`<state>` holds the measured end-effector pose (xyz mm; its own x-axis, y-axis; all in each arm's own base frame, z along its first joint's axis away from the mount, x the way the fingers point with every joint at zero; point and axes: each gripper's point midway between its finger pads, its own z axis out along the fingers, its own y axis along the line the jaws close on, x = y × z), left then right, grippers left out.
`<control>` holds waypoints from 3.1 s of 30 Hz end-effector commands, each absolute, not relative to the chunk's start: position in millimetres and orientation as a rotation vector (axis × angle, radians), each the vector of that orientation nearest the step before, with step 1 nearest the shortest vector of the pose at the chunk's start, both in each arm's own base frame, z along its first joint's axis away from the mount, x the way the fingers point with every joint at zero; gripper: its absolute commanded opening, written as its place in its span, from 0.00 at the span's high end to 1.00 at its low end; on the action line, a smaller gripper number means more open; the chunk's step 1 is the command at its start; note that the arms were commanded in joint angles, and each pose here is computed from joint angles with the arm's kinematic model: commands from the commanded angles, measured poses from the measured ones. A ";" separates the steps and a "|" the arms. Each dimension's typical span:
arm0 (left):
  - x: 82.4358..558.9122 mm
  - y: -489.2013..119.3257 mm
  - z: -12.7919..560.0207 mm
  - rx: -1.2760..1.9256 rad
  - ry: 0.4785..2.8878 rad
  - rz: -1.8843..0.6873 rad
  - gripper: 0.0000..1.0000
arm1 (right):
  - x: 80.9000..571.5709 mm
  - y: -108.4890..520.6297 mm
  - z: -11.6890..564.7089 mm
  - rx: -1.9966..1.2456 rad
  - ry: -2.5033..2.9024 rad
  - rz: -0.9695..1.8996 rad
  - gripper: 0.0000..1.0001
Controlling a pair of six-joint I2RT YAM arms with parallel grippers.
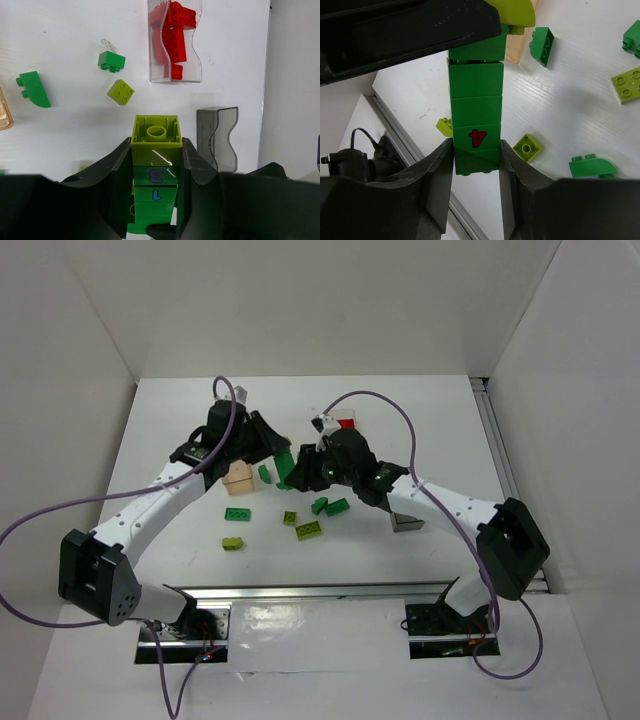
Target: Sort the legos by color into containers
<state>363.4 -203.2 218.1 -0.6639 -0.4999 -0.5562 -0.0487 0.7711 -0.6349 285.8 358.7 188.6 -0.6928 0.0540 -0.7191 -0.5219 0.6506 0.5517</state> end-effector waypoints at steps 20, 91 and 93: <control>392.5 -205.3 175.8 -0.289 2.405 -0.507 1.00 | 297.4 284.8 178.4 -0.290 2.124 0.572 0.82; 266.1 -257.1 301.9 0.904 1.695 -1.583 0.01 | 205.8 281.9 241.2 -0.899 1.862 1.337 0.79; 258.4 -258.9 295.1 0.925 1.717 -1.603 0.00 | 205.8 281.9 241.2 -0.899 1.862 1.337 0.79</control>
<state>276.9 -258.8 282.0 -0.6261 0.0613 -0.7774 0.7783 0.1102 -0.6181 200.0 280.3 227.8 -0.5820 -0.1780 -0.7935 -0.8067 0.2493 0.5358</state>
